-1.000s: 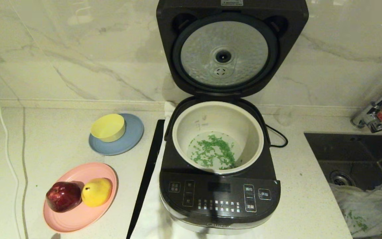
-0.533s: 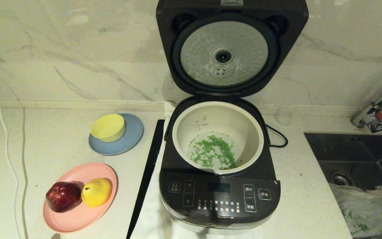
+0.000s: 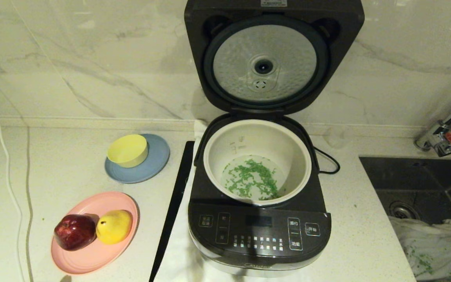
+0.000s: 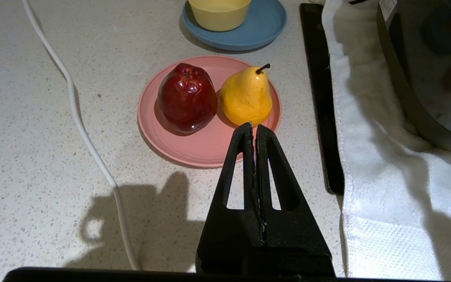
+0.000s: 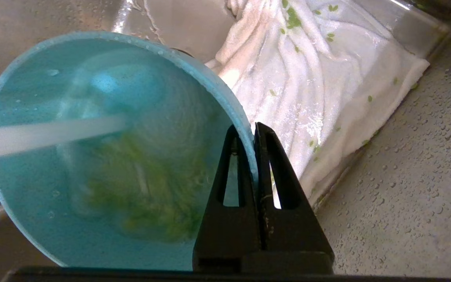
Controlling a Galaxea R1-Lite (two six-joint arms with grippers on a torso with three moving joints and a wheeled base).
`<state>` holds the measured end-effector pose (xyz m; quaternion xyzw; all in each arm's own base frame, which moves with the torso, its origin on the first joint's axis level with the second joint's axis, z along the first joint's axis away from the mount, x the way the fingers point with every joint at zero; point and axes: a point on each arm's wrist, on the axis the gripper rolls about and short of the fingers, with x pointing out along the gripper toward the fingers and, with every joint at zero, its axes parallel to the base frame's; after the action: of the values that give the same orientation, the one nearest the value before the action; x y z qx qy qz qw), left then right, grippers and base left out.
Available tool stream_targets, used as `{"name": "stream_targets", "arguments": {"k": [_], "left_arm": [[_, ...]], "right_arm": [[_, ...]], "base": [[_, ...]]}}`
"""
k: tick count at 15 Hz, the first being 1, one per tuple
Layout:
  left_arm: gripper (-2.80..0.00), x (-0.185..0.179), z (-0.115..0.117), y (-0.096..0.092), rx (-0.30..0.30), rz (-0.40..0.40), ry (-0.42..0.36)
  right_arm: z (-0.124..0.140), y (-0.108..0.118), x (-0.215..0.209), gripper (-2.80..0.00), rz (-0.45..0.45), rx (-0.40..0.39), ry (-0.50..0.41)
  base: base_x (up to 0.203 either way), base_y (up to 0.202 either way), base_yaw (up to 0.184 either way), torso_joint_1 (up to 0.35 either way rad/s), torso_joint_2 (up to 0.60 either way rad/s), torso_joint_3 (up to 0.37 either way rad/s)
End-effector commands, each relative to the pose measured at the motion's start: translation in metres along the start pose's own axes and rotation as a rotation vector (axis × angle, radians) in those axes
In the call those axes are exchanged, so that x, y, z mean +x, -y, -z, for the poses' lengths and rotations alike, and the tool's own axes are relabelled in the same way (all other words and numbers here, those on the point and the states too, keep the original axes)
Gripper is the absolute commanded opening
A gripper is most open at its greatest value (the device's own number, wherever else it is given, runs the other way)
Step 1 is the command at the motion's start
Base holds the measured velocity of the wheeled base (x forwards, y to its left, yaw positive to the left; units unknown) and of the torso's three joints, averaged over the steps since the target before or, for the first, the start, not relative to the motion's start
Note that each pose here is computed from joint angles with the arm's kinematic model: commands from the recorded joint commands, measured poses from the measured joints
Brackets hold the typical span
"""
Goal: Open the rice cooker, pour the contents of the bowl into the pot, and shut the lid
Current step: Fill a bowl with water from the tap
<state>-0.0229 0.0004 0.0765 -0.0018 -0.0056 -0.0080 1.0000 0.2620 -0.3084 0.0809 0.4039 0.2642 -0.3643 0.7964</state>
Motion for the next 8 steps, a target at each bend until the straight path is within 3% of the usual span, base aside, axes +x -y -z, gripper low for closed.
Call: {"name": "stream_targets", "arguments": {"k": [1,8], "left_arm": [[-2.80,0.0002,0.0008,0.0000,0.000,-0.001,-0.002],[-2.80,0.0002,0.0008,0.0000,0.000,-0.001,-0.002]], "right_arm": [[-0.0004,0.0002,0.0014,-2.80,0.000,0.004,0.000],[-0.0003,-0.0044,-0.0057,-2.80,-0.003,-0.003,0.011]], "base": [[0.000,0.000,0.000,0.000,0.00,0.000],[0.000,0.000,0.000,0.000,0.00,0.000]]}}
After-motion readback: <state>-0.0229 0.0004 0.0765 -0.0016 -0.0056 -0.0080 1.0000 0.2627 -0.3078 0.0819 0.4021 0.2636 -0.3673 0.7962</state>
